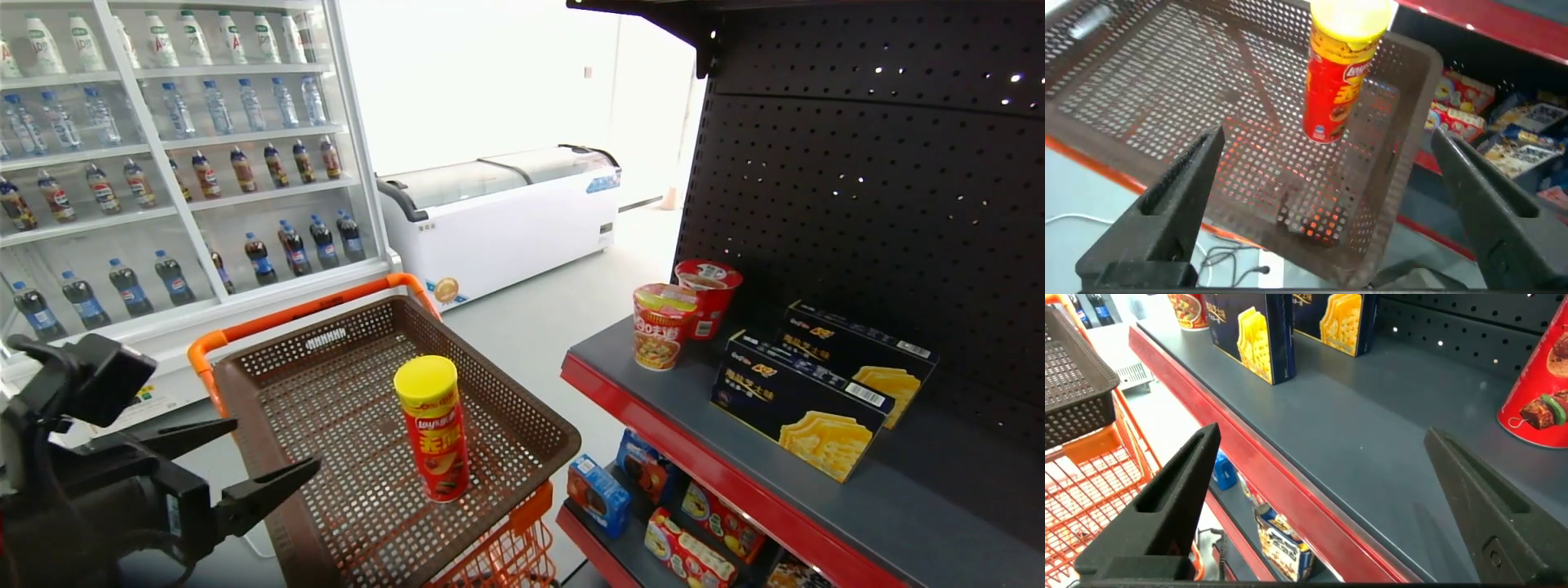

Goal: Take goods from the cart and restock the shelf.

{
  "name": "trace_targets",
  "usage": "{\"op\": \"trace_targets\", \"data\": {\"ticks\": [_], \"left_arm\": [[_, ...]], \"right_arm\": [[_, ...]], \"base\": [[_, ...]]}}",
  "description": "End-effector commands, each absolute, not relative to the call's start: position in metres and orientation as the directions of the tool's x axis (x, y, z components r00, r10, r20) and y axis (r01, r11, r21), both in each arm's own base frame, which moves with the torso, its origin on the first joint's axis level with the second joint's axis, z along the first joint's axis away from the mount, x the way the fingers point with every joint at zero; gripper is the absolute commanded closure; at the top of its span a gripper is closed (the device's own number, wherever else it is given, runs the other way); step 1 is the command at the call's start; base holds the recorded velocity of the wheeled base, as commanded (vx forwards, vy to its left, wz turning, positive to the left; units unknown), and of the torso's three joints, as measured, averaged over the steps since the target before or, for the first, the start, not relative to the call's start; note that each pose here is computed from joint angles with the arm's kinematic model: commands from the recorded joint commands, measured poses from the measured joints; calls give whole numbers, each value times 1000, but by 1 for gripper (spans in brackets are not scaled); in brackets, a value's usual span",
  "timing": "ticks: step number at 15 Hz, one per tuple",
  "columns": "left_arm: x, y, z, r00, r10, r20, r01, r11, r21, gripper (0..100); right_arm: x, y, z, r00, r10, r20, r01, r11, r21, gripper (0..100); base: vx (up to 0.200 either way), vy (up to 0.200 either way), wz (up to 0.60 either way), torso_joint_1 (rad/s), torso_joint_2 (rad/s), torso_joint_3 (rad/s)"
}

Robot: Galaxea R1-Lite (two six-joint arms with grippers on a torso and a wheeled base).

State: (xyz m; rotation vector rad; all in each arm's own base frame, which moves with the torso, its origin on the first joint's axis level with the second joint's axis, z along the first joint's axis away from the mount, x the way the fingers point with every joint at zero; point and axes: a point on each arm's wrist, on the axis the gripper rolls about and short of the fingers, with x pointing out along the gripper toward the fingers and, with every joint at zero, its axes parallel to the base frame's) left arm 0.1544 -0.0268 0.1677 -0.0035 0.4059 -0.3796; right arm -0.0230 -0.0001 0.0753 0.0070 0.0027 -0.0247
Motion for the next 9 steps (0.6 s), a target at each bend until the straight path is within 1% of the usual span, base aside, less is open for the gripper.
{"op": "trace_targets", "data": {"ticks": [1,3,4,6,9], "left_arm": [[190,-32,147,787,-392,-477,385,915,-117,0],[203,-35,141,762,-427,-487,417,899,-137,0],[214,-37,136,738,-455,-499,448,883,-142,0],[228,-40,133,727,-461,-509,456,878,-145,0],[250,-54,123,708,-491,-508,491,859,-146,0]], "right_arm": [[-23,0,75,1000,-25,-5,25,1000,6,0],[-23,0,75,1000,-25,-5,25,1000,8,0],[-23,0,75,1000,-25,-5,25,1000,6,0],[-23,0,75,1000,-25,-5,25,1000,8,0],[-23,0,75,1000,-25,-5,25,1000,8,0]], "base": [[0,0,0,0,0,0],[0,0,0,0,0,0],[0,0,0,0,0,0],[0,0,0,0,0,0],[0,0,0,0,0,0]]}}
